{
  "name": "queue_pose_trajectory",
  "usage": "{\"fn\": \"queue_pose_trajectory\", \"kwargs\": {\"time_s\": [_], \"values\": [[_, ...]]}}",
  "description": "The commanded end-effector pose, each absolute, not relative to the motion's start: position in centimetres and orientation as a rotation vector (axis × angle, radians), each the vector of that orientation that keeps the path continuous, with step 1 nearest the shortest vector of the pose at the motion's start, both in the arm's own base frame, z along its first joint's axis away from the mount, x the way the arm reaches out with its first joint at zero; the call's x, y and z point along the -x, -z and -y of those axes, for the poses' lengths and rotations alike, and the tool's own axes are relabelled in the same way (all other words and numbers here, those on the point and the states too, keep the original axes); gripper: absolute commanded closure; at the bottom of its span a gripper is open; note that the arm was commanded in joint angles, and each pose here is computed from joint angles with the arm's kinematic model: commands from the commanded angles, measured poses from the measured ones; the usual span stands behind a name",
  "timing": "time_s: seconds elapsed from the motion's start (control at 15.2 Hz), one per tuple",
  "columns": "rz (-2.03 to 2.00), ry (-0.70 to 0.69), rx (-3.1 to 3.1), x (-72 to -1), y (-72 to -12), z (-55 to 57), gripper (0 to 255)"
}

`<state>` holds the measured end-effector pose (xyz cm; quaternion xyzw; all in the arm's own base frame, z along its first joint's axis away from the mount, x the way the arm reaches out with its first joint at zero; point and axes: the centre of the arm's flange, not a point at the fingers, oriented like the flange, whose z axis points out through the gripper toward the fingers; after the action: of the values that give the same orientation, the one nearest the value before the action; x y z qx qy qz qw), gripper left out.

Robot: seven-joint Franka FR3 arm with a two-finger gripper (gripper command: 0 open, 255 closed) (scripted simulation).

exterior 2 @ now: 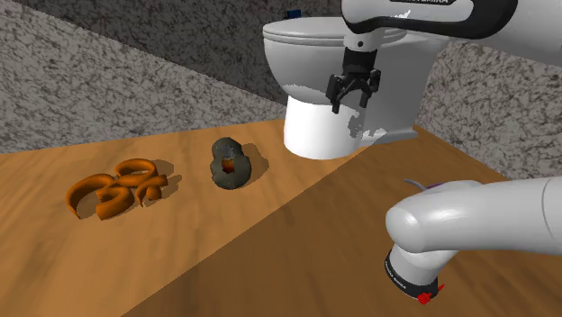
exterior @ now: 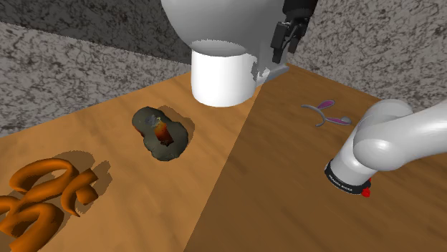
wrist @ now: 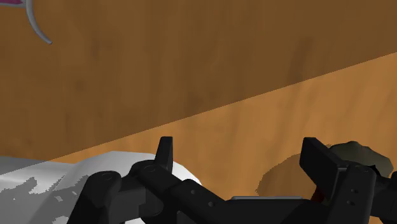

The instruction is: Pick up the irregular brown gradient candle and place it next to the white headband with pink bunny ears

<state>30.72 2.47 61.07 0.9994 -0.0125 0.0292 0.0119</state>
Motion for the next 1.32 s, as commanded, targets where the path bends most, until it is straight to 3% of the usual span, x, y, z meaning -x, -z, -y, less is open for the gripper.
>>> {"fn": "queue_pose_trajectory", "kwargs": {"time_s": [0.0,1.25], "values": [[0.039,-0.091,-3.116,-30.7,-61.1,-2.5,0],[0.053,-0.056,-3.112,-46.3,-48.3,-17.8,0]]}}
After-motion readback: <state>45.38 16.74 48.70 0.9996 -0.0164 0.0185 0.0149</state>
